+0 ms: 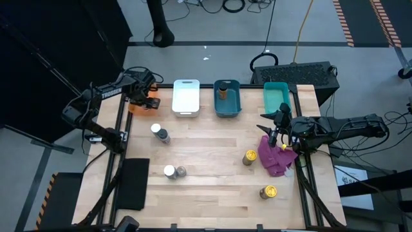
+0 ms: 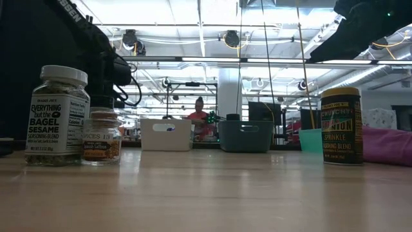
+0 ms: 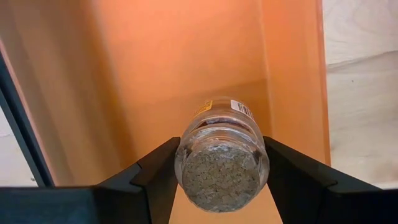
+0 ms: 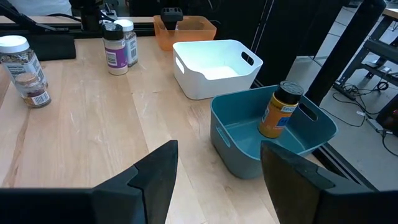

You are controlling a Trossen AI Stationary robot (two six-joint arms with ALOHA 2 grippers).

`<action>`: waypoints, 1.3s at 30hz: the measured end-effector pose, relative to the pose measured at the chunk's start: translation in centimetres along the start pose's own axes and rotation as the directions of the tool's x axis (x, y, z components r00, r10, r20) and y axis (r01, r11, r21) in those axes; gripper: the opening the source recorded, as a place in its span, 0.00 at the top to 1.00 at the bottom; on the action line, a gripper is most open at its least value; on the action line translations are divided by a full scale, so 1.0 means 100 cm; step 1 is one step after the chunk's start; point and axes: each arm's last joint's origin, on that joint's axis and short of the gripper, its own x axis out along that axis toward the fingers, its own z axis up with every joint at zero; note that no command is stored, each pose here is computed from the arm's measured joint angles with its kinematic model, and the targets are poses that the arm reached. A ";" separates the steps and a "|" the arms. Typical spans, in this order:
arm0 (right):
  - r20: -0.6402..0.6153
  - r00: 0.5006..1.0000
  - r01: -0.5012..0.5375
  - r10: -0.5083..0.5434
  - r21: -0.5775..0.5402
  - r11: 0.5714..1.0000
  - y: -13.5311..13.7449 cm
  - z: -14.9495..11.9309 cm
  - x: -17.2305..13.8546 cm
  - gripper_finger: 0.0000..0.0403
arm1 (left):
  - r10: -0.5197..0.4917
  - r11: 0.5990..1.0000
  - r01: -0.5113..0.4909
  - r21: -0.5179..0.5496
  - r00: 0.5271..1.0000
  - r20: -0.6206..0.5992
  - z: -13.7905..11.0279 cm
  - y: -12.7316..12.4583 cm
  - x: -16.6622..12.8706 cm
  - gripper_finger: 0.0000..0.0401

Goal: Sort spices by type
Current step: Put the top brown seasoning bottle into the orange bin

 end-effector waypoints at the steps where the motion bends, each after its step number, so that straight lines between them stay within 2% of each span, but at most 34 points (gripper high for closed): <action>1: 0.000 1.000 0.000 0.000 0.000 1.000 0.000 0.000 0.000 0.48 | 0.000 1.000 0.000 0.002 1.000 0.000 0.000 0.000 0.000 0.45; 39: 0.000 1.000 0.000 0.000 -0.004 1.000 0.000 0.000 0.000 0.48 | -0.003 1.000 0.003 0.013 1.000 0.013 0.001 0.000 0.000 0.45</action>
